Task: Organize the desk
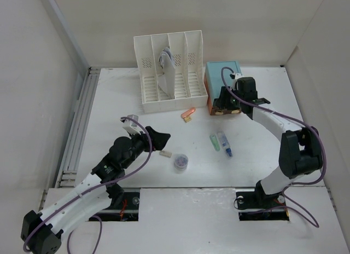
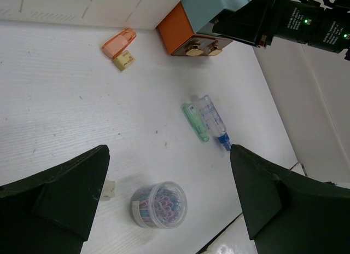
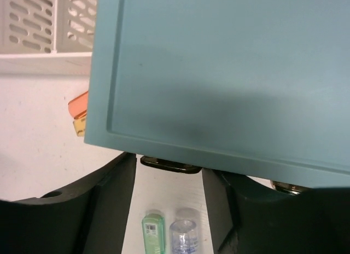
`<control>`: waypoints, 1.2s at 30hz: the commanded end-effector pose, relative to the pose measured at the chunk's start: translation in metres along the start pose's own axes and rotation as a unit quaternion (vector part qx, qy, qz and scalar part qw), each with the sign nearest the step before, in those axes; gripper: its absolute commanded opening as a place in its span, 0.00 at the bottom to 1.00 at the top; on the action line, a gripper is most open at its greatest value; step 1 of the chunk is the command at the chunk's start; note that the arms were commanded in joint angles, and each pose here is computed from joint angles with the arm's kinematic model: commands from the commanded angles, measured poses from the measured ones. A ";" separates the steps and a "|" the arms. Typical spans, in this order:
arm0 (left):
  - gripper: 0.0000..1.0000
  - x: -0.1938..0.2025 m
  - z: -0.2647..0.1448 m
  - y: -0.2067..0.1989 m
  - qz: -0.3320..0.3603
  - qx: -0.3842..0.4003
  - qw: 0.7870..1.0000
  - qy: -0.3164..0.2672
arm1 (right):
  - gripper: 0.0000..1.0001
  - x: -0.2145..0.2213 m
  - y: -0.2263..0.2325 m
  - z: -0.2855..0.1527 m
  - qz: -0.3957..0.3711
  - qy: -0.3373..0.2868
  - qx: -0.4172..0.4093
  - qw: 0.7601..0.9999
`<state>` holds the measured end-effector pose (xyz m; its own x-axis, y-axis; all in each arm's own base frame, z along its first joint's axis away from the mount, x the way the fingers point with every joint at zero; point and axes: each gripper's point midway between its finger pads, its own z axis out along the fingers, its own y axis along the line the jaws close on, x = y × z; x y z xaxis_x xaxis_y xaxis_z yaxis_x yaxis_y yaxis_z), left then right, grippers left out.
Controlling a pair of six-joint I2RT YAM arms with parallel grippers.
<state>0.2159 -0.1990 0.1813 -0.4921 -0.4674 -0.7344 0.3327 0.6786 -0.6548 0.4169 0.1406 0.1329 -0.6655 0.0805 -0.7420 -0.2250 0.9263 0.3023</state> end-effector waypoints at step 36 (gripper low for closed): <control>0.90 -0.009 -0.004 -0.014 -0.012 0.031 0.999 -0.018 | 0.89 0.029 0.048 -0.085 -0.129 -0.026 -0.089 0.987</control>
<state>0.2135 -0.1992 0.1851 -0.4947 -0.4799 -0.7245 0.3355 0.6636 -0.6686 0.3272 0.1466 0.1497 -0.5973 -0.0747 -0.7985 -0.4160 0.8801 0.2289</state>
